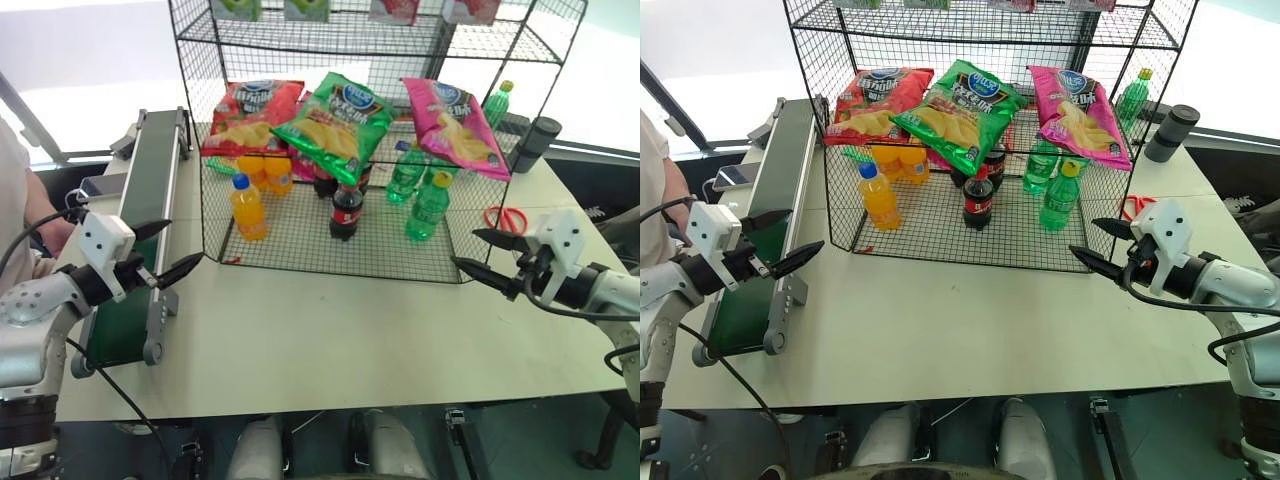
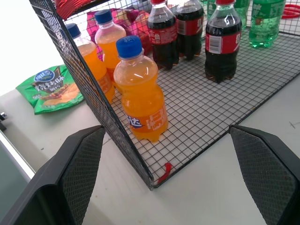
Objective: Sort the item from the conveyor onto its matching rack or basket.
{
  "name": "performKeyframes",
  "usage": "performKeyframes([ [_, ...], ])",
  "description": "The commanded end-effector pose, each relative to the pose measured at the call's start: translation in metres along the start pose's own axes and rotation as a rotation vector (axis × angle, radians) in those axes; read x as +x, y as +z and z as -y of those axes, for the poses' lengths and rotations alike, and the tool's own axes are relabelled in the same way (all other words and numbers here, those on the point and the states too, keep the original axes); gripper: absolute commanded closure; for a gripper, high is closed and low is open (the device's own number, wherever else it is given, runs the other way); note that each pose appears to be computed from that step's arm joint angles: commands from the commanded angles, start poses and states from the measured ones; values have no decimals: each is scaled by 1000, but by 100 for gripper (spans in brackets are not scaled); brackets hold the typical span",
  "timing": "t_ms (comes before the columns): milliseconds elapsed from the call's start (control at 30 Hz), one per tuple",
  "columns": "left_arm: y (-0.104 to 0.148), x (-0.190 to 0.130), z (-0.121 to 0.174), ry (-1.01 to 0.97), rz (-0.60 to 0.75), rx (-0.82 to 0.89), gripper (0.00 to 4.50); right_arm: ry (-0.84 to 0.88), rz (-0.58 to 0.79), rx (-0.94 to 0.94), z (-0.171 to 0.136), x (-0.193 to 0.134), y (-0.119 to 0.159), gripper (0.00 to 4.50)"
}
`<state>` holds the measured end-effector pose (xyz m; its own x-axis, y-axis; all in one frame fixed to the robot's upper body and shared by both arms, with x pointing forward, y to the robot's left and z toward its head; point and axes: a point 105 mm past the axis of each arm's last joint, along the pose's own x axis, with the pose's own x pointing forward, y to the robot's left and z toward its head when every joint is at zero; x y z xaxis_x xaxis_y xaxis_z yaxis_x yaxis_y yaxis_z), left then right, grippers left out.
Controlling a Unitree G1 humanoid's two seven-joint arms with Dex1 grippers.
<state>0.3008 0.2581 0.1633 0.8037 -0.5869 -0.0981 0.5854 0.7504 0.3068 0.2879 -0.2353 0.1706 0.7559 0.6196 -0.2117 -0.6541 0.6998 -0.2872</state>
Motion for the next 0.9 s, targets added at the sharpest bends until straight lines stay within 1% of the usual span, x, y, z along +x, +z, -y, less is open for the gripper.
performKeyframes([
  [33, 10, 2, 1, -9, 23, 44, 0, -1, 32, -40, -1, 1, 12, 128],
  [133, 12, 4, 0, 7, 29, 67, 0, -1, 30, -41, -1, 1, 11, 128],
  [533, 13, 6, 0, 0, 52, 70, 0, -4, 31, -61, 1, 2, 14, 128],
  [900, 12, 11, 0, -7, 66, 72, 0, -11, 15, -81, 2, 0, 8, 128],
])
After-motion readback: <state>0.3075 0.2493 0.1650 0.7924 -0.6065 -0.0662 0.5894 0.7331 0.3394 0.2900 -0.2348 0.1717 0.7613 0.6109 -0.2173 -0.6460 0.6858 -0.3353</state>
